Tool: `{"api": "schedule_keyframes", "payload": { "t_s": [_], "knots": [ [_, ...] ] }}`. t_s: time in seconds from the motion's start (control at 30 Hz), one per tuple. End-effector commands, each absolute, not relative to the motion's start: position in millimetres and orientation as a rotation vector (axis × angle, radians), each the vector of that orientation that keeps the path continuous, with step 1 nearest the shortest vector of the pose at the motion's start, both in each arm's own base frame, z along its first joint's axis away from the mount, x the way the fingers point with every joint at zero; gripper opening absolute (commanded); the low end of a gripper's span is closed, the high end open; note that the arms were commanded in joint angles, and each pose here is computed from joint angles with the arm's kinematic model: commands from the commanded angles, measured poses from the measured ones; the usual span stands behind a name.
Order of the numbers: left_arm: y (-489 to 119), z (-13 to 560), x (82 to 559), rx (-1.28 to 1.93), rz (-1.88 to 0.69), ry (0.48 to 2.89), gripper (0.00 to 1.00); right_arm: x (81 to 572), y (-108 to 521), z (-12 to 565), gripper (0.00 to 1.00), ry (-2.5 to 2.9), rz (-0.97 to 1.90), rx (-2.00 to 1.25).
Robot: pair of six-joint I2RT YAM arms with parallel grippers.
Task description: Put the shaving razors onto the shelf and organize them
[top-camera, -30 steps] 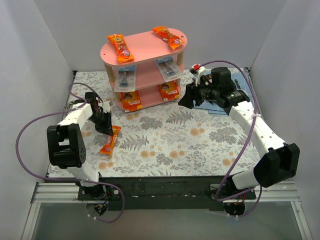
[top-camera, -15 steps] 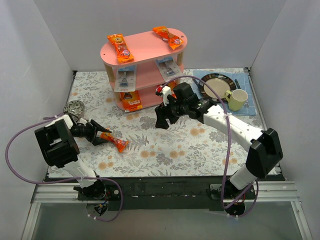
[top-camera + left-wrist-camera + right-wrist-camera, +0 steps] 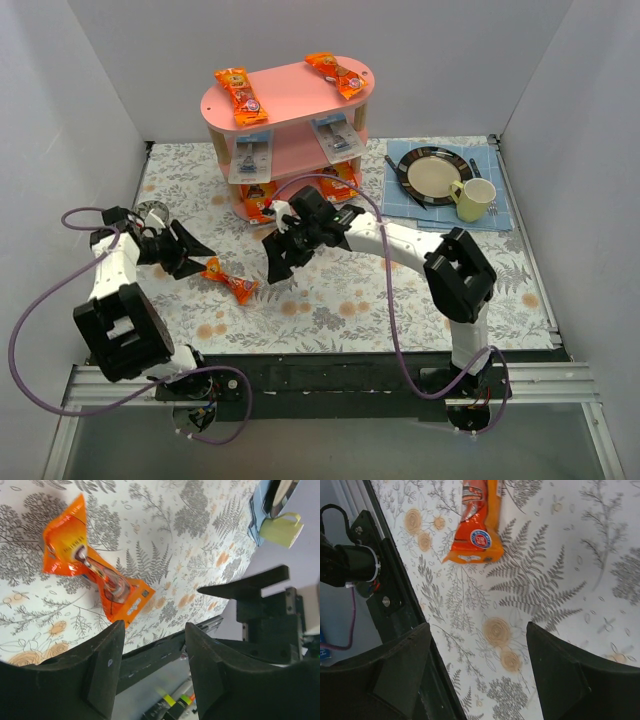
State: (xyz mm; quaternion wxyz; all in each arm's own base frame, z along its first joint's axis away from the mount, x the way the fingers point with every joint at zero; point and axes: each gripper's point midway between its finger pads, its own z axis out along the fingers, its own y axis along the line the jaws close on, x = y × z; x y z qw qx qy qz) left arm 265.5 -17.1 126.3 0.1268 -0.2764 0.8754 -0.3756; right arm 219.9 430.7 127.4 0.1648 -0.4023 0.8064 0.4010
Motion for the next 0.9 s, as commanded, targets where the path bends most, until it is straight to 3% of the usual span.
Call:
{"api": "schedule_keyframes", "payload": {
  "t_s": [0.0, 0.33, 0.57, 0.87],
  "knots": [
    [-30, 147, 241, -0.729, -1.087, 2.504, 0.51, 221, 474, 146, 0.85, 2.206, 1.235, -1.154],
    [-52, 165, 216, -0.804, -1.189, 2.461, 0.54, 244, 511, 117, 0.84, 2.211, 1.211, -1.162],
    [-43, 169, 225, -0.793, -1.114, 2.445, 0.54, 219, 524, 93, 0.81, 2.215, 1.19, -1.266],
    [-40, 167, 224, -0.771, -1.072, 2.44, 0.54, 229, 536, 65, 0.73, 2.179, 1.039, -1.338]
  ]
}}
